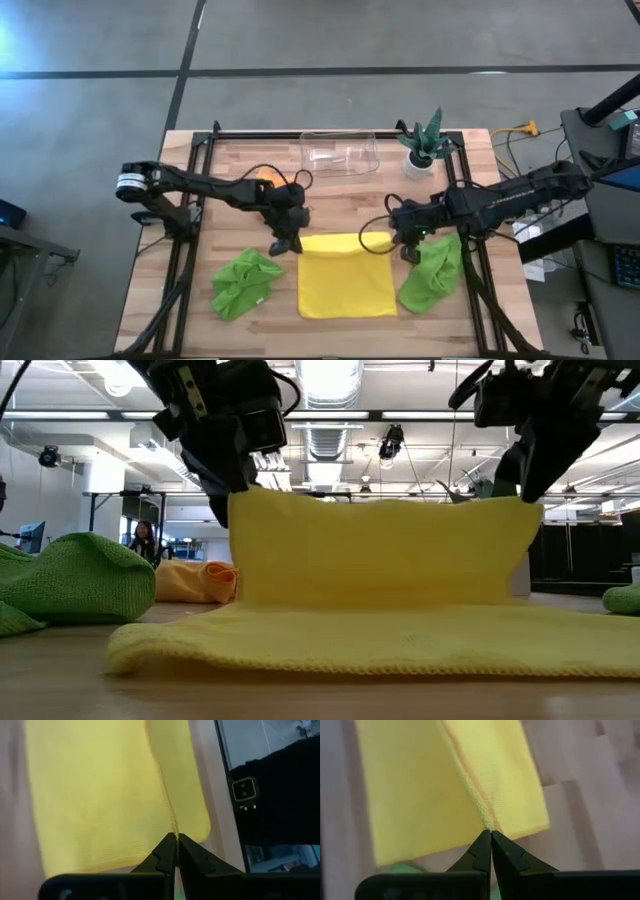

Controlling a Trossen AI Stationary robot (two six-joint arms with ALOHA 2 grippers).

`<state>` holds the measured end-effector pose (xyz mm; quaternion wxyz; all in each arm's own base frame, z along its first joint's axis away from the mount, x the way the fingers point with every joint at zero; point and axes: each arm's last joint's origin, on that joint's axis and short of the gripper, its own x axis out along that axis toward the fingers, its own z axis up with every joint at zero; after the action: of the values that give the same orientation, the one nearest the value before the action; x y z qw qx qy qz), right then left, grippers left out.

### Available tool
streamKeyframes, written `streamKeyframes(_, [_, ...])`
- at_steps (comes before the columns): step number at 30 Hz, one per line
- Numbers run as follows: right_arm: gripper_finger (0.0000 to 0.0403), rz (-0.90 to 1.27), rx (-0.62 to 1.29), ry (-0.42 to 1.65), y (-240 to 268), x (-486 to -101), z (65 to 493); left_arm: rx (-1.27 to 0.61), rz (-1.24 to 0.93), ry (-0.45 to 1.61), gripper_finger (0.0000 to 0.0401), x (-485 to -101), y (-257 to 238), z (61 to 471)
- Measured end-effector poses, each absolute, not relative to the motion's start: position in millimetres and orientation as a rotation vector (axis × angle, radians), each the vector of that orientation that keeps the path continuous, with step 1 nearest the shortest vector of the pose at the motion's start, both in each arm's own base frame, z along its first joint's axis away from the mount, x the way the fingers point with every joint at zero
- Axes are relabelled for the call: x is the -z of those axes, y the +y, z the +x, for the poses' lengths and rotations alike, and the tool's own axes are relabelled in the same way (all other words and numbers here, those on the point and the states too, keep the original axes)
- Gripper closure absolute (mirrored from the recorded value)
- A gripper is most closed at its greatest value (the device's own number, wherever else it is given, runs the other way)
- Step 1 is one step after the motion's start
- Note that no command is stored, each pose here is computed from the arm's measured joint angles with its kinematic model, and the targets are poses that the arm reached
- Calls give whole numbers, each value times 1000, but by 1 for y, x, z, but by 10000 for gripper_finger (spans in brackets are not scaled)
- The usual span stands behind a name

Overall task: Fold microfiber towels
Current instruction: Fold the yellow microfiber towel

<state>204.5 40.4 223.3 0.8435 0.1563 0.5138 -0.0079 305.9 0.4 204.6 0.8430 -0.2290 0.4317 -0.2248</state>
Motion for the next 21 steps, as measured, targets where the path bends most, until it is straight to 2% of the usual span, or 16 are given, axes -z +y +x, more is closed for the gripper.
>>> streamKeyframes(9, [395, 412, -51, 1074, 64, -215, 201, 541, -513, 957, 401, -188, -22, 315])
streamKeyframes(21, [395, 475, -139, 1048, 94, -205, 192, 594, -512, 920, 401, -192, -42, 319])
